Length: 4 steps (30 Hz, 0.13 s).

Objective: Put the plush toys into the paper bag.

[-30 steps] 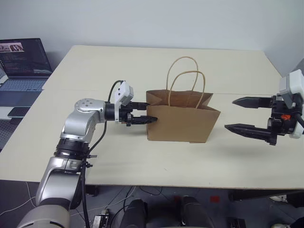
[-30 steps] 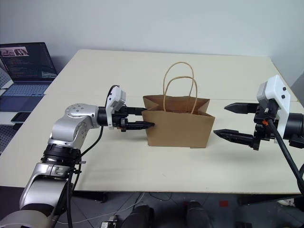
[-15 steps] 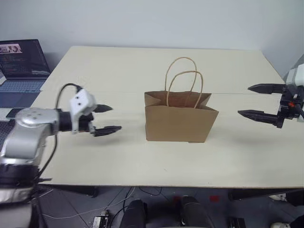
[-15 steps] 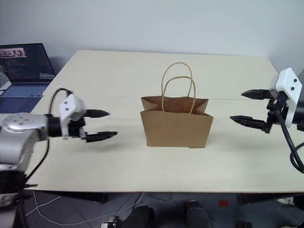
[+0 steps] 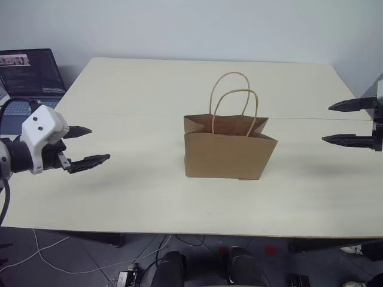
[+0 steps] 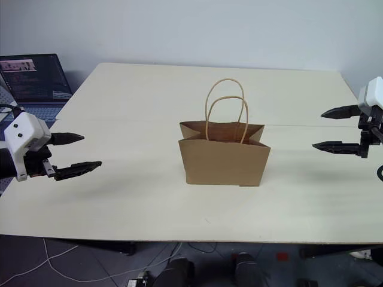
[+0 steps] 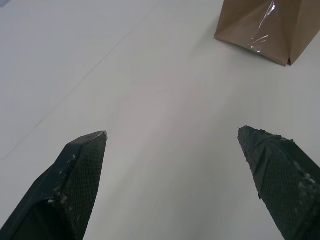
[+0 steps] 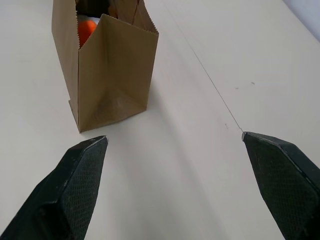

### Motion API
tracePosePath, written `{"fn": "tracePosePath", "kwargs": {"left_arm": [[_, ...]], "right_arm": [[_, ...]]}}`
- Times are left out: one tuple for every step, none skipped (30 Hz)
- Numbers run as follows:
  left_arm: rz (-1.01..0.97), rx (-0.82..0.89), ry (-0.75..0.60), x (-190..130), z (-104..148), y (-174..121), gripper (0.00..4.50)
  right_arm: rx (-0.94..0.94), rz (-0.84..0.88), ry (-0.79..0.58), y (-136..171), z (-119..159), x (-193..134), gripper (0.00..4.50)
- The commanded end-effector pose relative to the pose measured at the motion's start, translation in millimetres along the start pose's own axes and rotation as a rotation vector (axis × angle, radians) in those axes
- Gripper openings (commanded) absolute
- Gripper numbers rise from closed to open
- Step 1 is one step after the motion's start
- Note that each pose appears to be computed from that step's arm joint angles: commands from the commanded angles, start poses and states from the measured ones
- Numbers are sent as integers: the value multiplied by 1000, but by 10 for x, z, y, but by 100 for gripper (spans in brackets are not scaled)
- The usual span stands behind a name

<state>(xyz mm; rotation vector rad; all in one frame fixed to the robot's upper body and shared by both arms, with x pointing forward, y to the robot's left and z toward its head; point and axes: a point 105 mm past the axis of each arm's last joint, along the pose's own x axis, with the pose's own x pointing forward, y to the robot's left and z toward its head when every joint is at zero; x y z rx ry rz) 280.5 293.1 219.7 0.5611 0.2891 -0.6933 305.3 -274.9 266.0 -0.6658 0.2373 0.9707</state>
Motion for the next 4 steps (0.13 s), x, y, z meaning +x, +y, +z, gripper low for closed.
{"fn": "tracePosePath", "kwargs": {"left_arm": [[21,31,-24,-78,116,70,447],[18,22,-27,-71,114,72,447],[5,21,-21,-63,106,63,447],[-4,22,-21,-57,102,58,447]], "right_arm": [[-48,5,-12,-18,91,-40,450],[-50,6,-14,-19,93,-35,450],[-50,8,-15,-17,96,-32,450],[-51,10,-16,-16,98,-32,450]]}}
